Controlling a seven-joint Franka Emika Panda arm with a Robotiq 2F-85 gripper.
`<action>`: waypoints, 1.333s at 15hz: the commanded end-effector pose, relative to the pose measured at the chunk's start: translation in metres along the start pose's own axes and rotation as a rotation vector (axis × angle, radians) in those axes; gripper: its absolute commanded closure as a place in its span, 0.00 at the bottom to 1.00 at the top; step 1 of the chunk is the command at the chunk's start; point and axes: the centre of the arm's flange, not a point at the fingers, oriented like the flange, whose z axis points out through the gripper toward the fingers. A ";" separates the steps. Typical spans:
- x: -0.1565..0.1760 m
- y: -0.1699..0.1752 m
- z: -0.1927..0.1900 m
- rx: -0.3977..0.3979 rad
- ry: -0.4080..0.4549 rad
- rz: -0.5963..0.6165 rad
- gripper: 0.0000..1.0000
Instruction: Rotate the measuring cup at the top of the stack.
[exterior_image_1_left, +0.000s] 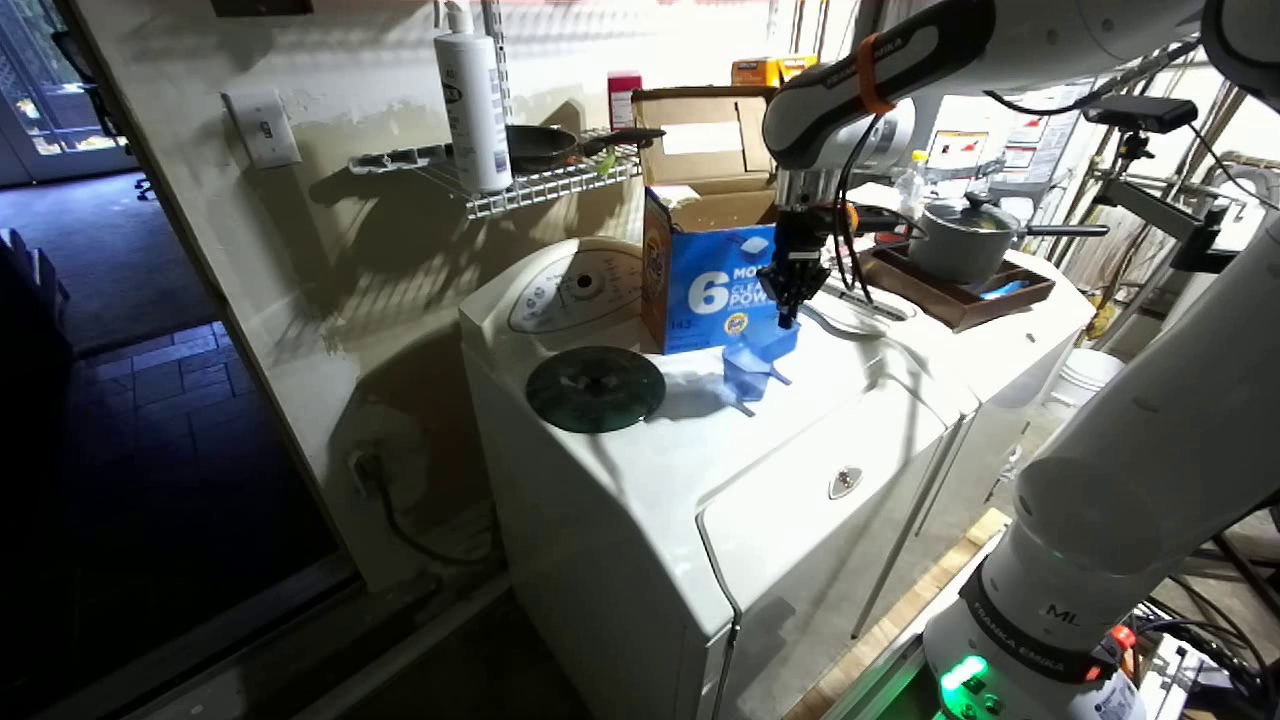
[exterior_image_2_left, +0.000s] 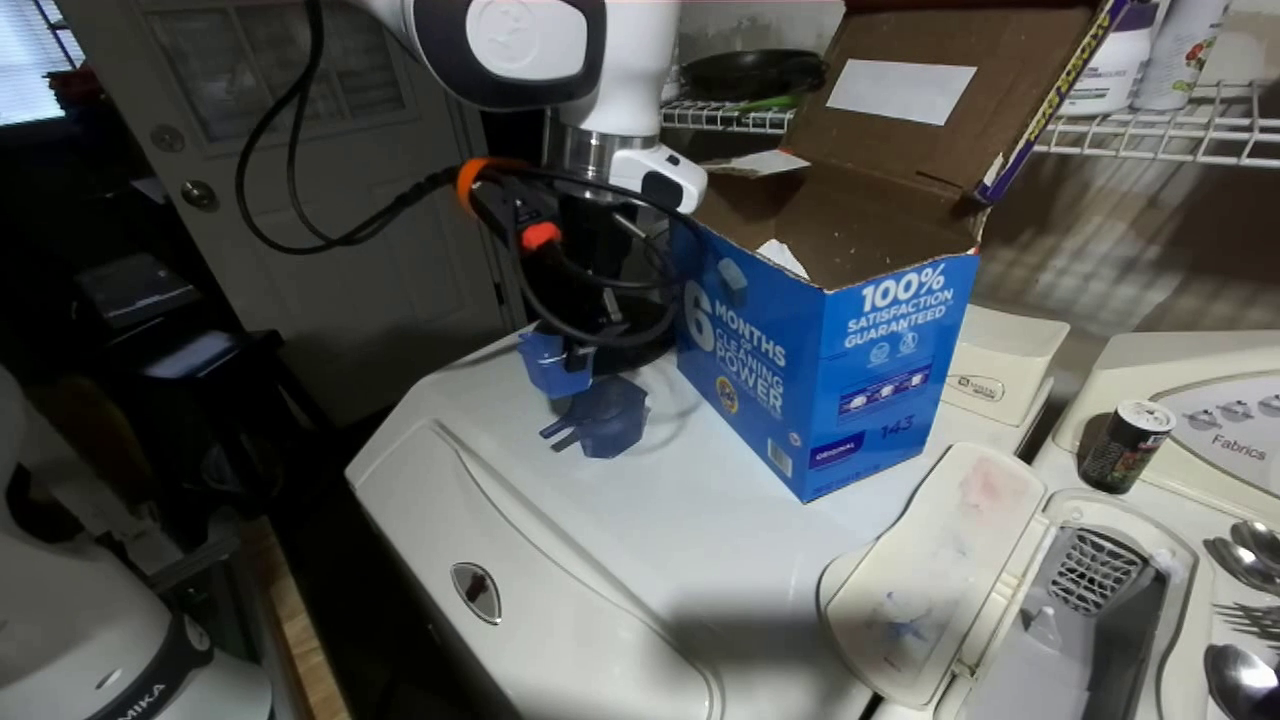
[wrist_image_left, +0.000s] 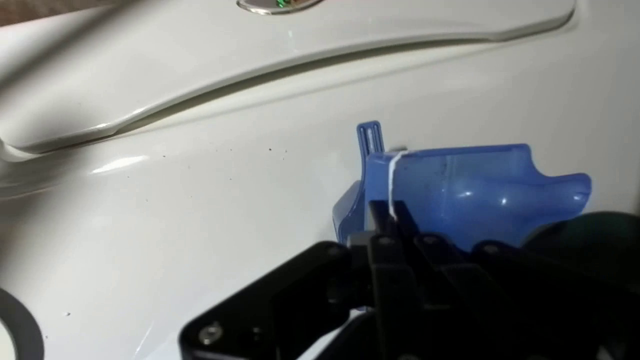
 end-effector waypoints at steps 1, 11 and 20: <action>-0.010 -0.009 -0.021 -0.111 -0.071 -0.150 0.99; -0.010 -0.011 -0.032 -0.160 -0.091 -0.246 0.97; 0.006 -0.014 -0.016 -0.288 -0.158 -0.603 0.99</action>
